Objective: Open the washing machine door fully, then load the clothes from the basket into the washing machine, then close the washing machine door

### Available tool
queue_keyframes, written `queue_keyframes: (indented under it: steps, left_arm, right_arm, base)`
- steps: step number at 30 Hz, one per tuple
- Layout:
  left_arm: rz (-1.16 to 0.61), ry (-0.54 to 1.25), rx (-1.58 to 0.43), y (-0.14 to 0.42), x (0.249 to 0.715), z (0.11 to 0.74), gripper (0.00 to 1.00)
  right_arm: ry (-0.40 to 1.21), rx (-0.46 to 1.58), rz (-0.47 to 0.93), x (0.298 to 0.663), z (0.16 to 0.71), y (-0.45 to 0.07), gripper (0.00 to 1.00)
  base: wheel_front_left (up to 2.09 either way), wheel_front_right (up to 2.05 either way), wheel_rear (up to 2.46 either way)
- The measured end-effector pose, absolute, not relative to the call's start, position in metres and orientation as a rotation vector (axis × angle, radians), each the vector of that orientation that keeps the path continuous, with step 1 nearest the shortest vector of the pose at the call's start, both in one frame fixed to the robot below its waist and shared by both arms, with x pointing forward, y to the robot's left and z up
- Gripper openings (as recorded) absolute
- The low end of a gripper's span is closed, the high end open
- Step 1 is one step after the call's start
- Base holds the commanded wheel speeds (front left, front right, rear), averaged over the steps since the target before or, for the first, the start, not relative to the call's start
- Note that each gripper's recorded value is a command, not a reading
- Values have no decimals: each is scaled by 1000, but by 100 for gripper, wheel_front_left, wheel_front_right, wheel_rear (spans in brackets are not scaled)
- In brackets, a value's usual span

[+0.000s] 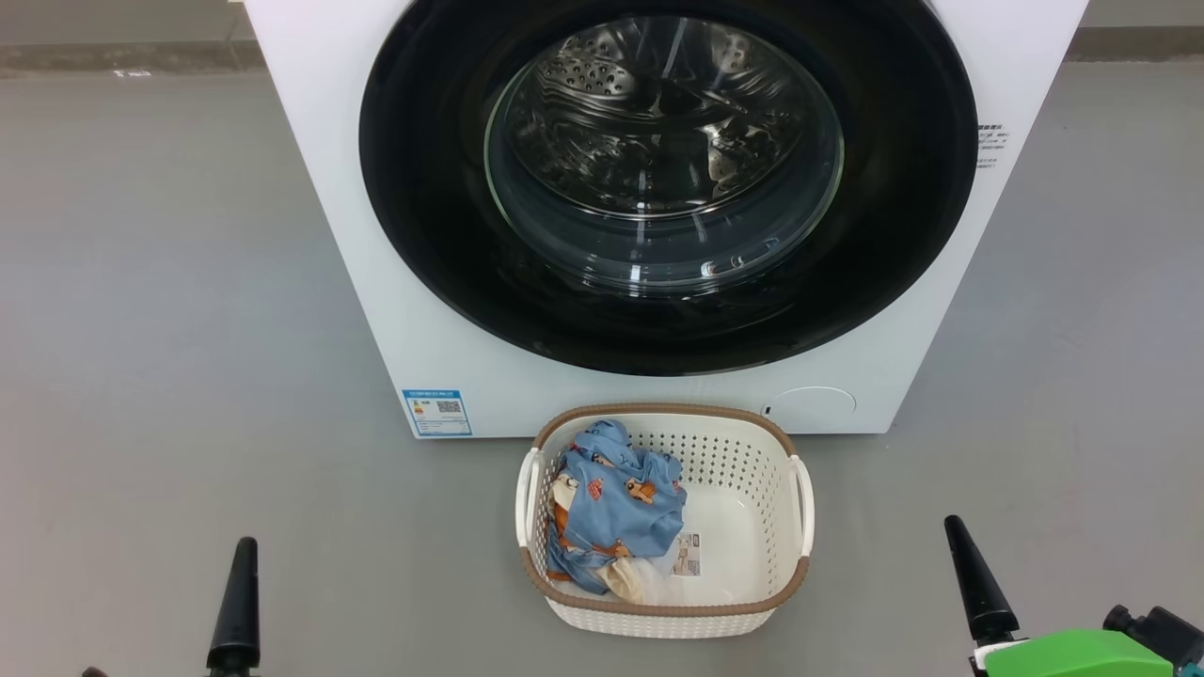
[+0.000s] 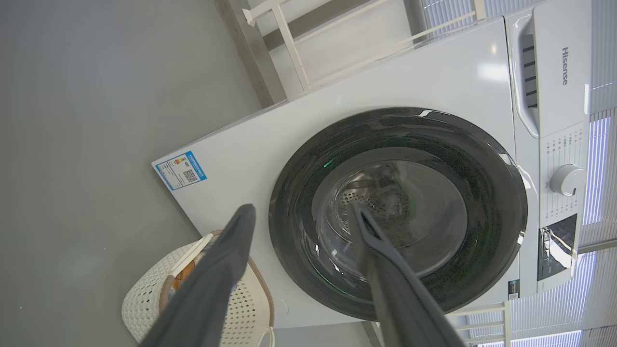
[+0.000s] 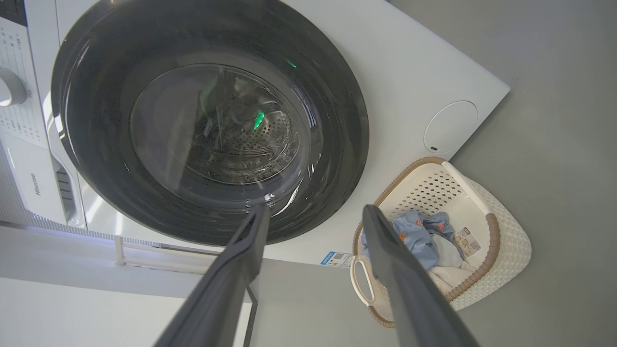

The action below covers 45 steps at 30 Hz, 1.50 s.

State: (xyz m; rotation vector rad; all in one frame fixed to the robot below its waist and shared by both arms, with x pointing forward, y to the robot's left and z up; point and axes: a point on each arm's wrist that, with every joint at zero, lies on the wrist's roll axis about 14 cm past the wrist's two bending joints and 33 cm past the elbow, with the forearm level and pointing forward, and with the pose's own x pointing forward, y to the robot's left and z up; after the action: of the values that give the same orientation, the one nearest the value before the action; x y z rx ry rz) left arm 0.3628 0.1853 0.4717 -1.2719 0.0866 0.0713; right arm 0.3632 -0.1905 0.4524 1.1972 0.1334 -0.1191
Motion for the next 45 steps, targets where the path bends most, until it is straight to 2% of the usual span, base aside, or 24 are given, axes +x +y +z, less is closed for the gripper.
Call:
queue_keyframes:
  steps: [45]
  left_arm:
    - [-60, 32, -704, 173, 359, 492, 100]
  right_arm:
    - [88, 623, -10, 367, 468, -180, 100]
  base:
    - [0, 0, 0]
